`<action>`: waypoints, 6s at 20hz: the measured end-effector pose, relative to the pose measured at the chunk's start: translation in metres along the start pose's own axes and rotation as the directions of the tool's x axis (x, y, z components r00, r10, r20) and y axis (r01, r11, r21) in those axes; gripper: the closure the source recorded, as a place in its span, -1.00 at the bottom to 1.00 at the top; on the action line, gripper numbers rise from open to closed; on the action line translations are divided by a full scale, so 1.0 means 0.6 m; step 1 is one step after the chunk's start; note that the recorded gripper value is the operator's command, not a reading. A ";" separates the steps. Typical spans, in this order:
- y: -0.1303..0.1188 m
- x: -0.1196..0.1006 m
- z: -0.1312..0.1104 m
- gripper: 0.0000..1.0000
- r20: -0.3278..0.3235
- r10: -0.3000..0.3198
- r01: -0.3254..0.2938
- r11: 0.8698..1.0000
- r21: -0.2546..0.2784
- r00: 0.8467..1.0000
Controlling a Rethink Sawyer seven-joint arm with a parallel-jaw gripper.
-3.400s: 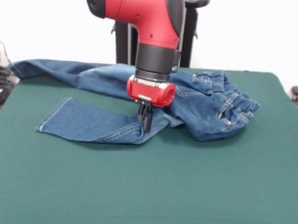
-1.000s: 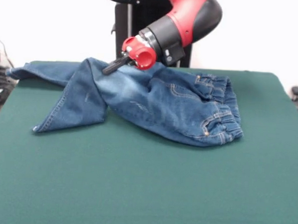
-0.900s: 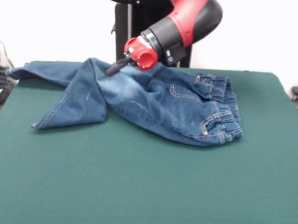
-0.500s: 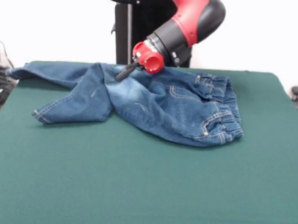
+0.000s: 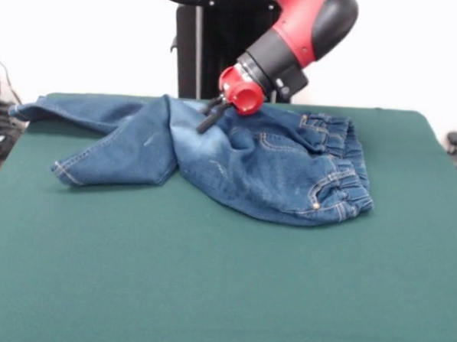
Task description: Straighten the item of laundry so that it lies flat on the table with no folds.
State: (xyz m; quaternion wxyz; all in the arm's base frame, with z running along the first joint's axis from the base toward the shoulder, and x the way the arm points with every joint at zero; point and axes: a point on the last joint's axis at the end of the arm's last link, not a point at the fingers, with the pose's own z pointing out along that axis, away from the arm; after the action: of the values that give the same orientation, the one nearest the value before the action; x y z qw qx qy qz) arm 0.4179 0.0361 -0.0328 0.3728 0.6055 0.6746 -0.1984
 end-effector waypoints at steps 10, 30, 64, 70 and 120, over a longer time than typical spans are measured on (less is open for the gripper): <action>0.035 -0.087 -0.032 -1.00 -0.196 0.008 0.007 0.997 0.077 0.981; 0.106 -0.211 0.061 -1.00 -0.113 -0.133 0.124 0.989 -0.081 0.985; -0.023 -0.195 0.233 1.00 -0.564 -0.384 0.276 0.922 -0.271 0.731; -0.012 -0.200 0.238 1.00 -0.606 -0.403 0.291 0.915 -0.279 0.686; 0.081 -0.297 0.118 1.00 -0.930 -0.003 0.664 0.701 0.261 0.368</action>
State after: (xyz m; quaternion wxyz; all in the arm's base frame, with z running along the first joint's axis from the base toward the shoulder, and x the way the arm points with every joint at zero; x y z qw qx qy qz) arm 0.4813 -0.1249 0.0628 -0.3016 0.5364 0.7768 -0.1342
